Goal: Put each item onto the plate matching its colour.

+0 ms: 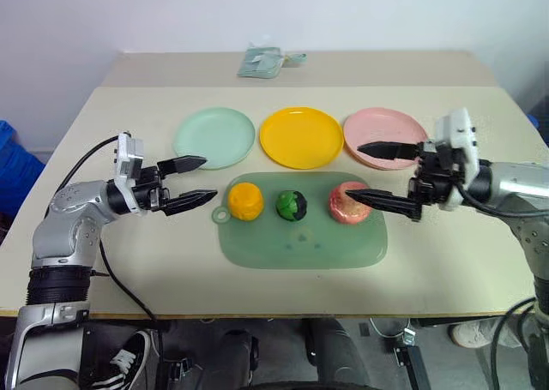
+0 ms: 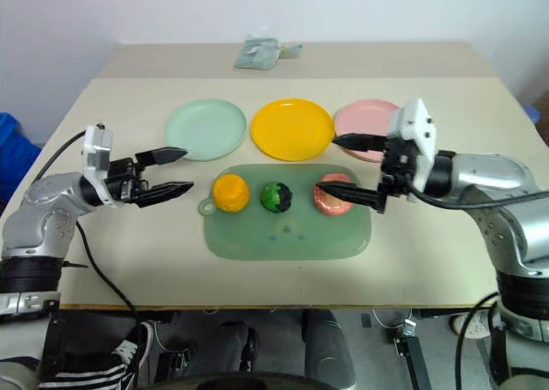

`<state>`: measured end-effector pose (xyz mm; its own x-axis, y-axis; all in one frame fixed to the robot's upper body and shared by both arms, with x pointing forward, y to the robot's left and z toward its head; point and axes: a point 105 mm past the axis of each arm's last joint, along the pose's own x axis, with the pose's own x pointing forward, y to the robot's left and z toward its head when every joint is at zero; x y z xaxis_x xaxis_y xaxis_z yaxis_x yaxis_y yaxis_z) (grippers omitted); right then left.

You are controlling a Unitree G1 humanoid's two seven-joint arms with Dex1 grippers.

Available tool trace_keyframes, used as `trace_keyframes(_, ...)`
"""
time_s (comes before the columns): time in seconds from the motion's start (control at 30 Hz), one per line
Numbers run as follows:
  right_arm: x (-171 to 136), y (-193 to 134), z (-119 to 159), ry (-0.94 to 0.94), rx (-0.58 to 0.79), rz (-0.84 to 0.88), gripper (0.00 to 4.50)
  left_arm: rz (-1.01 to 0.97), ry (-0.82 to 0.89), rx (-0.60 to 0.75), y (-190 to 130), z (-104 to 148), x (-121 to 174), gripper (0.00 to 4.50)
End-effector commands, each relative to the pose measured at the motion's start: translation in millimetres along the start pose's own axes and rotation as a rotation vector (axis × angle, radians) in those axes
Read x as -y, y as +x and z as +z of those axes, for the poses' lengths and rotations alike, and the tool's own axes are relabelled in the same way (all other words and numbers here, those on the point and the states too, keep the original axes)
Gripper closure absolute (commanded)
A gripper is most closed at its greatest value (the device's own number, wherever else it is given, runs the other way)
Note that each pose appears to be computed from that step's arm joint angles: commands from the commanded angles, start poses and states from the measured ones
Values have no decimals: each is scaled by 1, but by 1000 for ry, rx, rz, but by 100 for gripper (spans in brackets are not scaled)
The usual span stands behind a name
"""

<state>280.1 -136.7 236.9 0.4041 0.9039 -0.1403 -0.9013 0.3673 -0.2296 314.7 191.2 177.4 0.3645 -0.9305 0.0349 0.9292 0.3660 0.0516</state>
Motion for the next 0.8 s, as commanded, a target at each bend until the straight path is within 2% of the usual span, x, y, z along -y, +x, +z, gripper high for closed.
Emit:
trace_keyframes(0.03,3,15,8,-61,-82,10,2,-28,58,-17,11,3,1,0)
trace_keyframes(0.17,-6,24,24,-46,-92,91,2,-90,74,-41,20,0,1,0)
trace_keyframes(0.33,-19,31,31,-44,-115,155,2,-130,109,-97,33,-11,-3,0)
trace_keyframes(0.47,-19,30,35,-45,-118,137,2,-164,125,-94,48,-18,-3,0)
trace_keyframes(0.67,-13,27,39,-25,-60,78,2,-212,240,-170,72,-42,-1,0)
trace_keyframes(0.8,-7,27,41,-9,-26,42,2,-222,256,-181,84,-52,1,0)
